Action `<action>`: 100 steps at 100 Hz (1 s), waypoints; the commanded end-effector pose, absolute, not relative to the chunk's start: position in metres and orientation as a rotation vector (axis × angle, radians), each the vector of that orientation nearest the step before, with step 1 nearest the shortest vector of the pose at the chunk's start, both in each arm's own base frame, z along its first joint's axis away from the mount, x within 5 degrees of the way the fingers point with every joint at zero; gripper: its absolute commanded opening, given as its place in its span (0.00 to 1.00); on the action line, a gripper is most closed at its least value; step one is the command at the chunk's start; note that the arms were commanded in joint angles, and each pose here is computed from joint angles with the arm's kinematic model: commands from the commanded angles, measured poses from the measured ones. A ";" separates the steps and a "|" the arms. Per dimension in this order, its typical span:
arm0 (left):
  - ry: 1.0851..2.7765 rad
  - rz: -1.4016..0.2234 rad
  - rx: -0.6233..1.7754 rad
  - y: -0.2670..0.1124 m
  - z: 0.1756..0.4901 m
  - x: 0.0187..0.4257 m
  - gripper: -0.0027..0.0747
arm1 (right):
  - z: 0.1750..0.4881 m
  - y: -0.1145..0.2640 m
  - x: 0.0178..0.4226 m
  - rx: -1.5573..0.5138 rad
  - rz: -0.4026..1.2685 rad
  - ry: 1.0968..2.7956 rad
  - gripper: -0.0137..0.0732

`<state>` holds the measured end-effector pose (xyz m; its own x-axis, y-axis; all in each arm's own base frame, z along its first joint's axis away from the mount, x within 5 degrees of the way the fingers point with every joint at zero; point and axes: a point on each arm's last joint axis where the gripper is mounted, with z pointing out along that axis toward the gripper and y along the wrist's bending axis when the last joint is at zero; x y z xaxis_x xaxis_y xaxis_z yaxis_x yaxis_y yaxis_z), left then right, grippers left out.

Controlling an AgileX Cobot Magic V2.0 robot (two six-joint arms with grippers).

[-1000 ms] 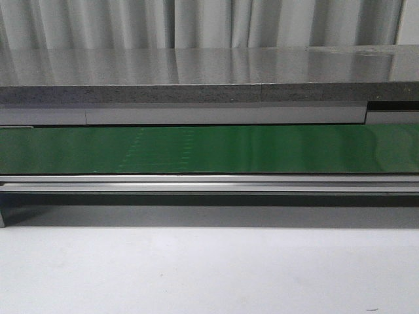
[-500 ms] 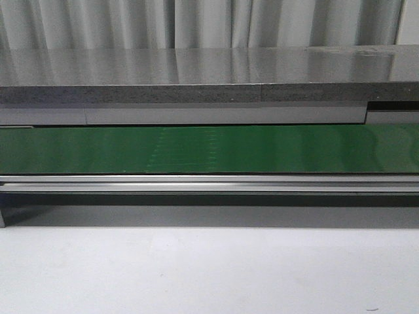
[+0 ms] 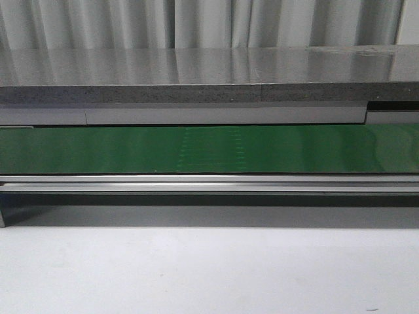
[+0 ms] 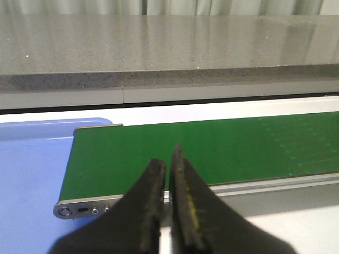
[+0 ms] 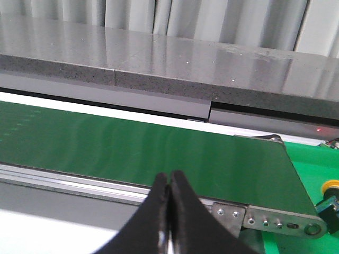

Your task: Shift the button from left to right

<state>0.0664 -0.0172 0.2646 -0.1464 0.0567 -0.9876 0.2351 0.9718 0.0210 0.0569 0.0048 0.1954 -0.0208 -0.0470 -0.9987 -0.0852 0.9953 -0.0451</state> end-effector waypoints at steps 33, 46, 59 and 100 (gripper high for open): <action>1.558 -0.130 0.176 -0.014 0.284 0.067 0.04 | 0.205 0.005 0.055 -0.102 0.024 1.483 0.08; 1.510 -0.129 0.129 -0.011 0.276 0.066 0.04 | 0.205 0.005 0.055 -0.102 0.024 1.483 0.08; 1.500 -0.104 0.108 -0.008 0.261 0.062 0.04 | 0.205 0.005 0.055 -0.102 0.024 1.483 0.08; 1.481 -0.033 0.041 -0.002 0.215 0.052 0.04 | 0.205 0.005 0.055 -0.102 0.024 1.483 0.08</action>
<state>0.0557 -0.0021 0.2016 -0.0544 0.0199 -0.9983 0.0450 0.9988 0.0174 0.0569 0.0048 0.1954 -0.0208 -0.0470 -0.9987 -0.0852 0.9953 -0.0451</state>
